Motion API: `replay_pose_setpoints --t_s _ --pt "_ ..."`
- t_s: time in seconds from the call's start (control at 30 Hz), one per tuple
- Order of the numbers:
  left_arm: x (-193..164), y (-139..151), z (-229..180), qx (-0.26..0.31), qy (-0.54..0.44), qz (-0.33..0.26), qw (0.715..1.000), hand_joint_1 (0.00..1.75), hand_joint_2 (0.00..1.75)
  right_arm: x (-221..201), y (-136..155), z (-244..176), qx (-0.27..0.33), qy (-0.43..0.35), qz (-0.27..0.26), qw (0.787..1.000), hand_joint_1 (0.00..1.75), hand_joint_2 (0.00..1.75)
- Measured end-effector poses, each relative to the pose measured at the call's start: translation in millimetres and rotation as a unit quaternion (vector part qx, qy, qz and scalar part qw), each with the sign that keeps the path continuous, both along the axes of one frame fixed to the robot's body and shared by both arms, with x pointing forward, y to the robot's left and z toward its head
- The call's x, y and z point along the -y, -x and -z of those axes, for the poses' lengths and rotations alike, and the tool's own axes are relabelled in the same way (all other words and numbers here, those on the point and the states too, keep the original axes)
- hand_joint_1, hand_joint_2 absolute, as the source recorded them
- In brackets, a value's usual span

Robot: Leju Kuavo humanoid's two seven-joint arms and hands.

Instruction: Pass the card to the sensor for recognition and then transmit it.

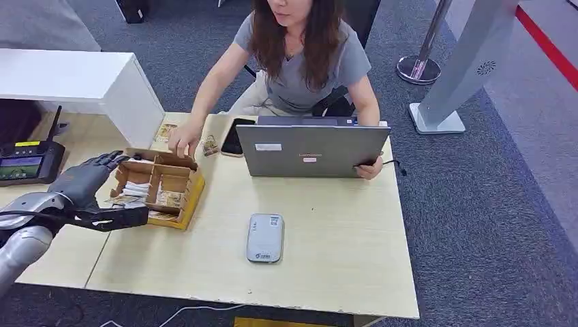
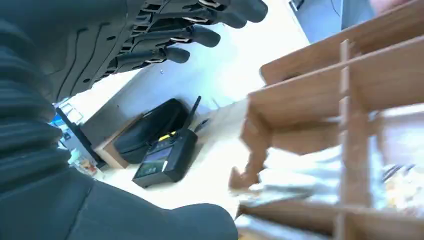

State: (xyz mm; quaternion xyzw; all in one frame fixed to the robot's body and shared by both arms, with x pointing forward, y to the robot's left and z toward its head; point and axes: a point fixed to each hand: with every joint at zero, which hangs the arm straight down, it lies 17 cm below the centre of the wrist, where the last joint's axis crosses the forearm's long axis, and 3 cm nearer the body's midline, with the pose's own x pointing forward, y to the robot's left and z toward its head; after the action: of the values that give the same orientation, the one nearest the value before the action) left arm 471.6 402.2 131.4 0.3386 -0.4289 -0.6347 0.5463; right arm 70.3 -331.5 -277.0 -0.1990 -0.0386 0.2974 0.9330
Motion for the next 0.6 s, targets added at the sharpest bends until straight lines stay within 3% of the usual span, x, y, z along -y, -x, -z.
replay_pose_setpoints --t_s 0.6 --pt "-17 25 25 -0.033 -0.026 0.001 0.999 0.00 1.75 1 -1 0 -0.001 0.002 -0.007 1.000 0.00 1.75"
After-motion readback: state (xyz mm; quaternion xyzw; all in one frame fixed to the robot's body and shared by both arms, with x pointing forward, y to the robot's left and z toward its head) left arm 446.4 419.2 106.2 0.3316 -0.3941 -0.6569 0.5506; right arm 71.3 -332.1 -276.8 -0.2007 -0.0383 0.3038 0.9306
